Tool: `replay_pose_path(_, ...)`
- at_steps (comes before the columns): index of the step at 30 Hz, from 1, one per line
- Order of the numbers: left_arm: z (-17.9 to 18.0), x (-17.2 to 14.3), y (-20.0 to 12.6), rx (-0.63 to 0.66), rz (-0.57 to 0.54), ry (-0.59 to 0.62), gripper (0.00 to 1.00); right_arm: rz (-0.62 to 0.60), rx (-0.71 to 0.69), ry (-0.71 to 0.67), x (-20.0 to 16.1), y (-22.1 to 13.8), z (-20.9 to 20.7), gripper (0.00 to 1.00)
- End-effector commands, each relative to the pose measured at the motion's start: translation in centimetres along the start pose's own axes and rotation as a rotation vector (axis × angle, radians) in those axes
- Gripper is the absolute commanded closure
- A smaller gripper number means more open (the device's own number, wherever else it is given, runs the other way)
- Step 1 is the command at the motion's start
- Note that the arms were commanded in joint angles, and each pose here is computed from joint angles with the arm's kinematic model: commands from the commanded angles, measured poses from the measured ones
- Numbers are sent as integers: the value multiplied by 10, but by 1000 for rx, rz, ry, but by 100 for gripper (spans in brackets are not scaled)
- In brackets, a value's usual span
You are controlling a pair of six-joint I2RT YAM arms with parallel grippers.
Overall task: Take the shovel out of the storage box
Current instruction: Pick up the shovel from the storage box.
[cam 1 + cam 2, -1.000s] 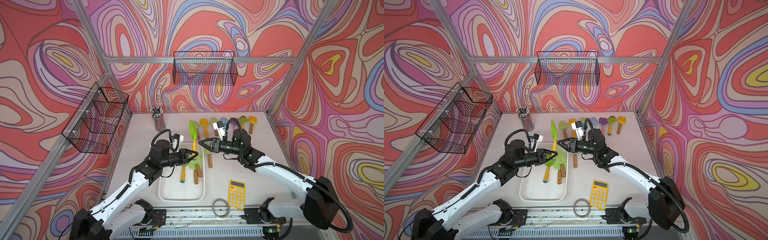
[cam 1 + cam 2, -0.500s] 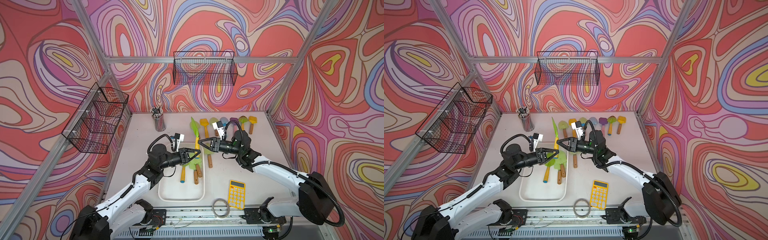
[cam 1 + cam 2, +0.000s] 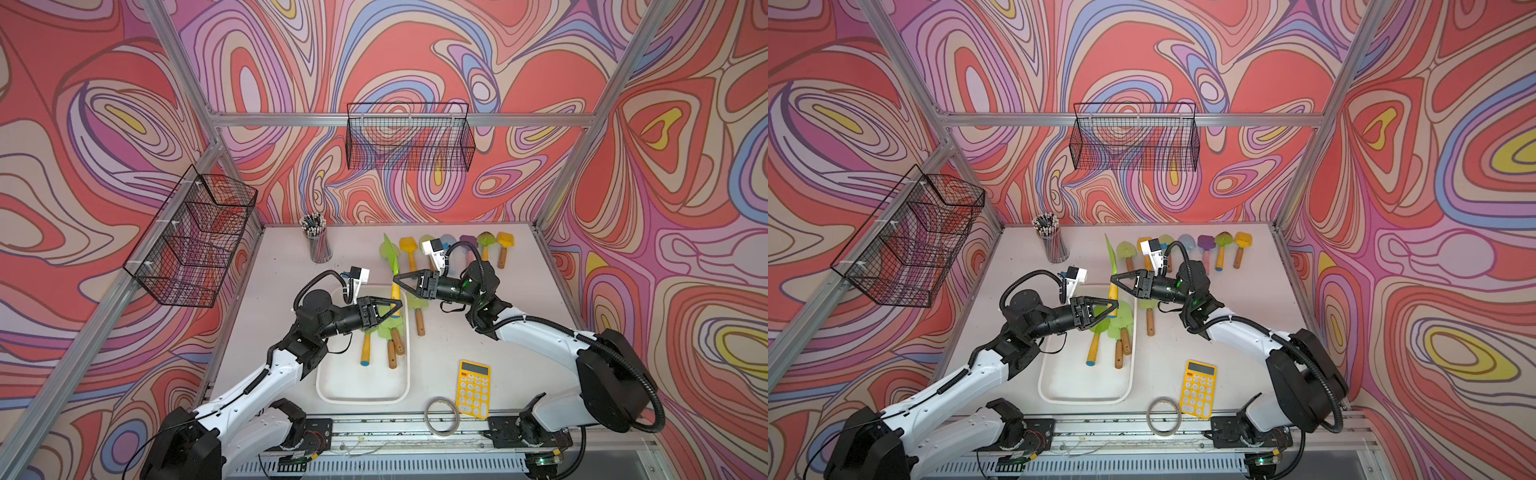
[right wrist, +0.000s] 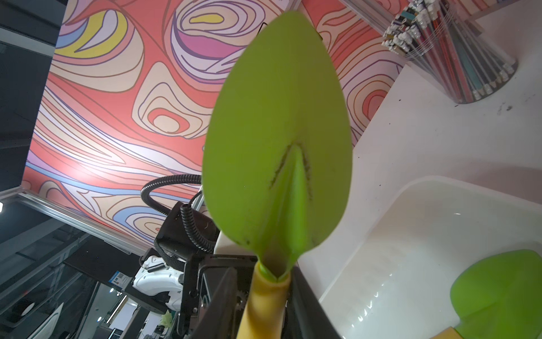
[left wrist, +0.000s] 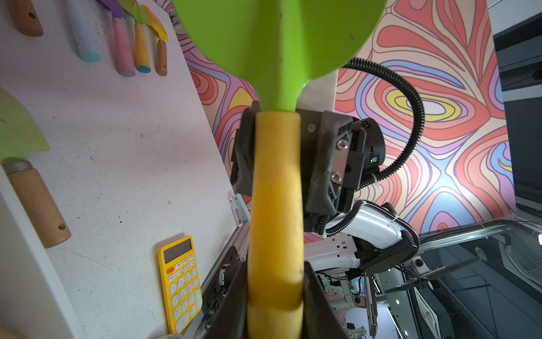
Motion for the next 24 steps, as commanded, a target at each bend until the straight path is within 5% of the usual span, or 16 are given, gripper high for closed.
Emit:
replay_pose_path(1,-7,-1,0,-46,15,24,100,-29,87,16,7,1,10,69)
replay_pose_path(8,-8,-1,1,-51,20,26,100,-34,117,45,7,3,9,71)
replay_pose_path(12,-6,-2,1,-46,22,23,99,-39,110,50,8,1,7,84)
replay_pose_path(15,-2,-2,0,-24,17,25,83,-47,102,53,10,-1,5,89)
replay_pose_path(21,17,-4,-5,86,7,27,33,-42,56,52,11,-4,0,92)
replay_pose_path(24,21,-3,-11,153,-9,44,19,-38,21,53,10,-9,-5,92)
Point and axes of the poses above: each gripper's point midway between its finger pads, its own y axis out along the fingers, its own z axis along the line the jaws close on, x = y × z, the point moved 2 cm from there along -y, back along the fingers, and after that the axes turned 12 degrees about -y, right-handed, at the moved point
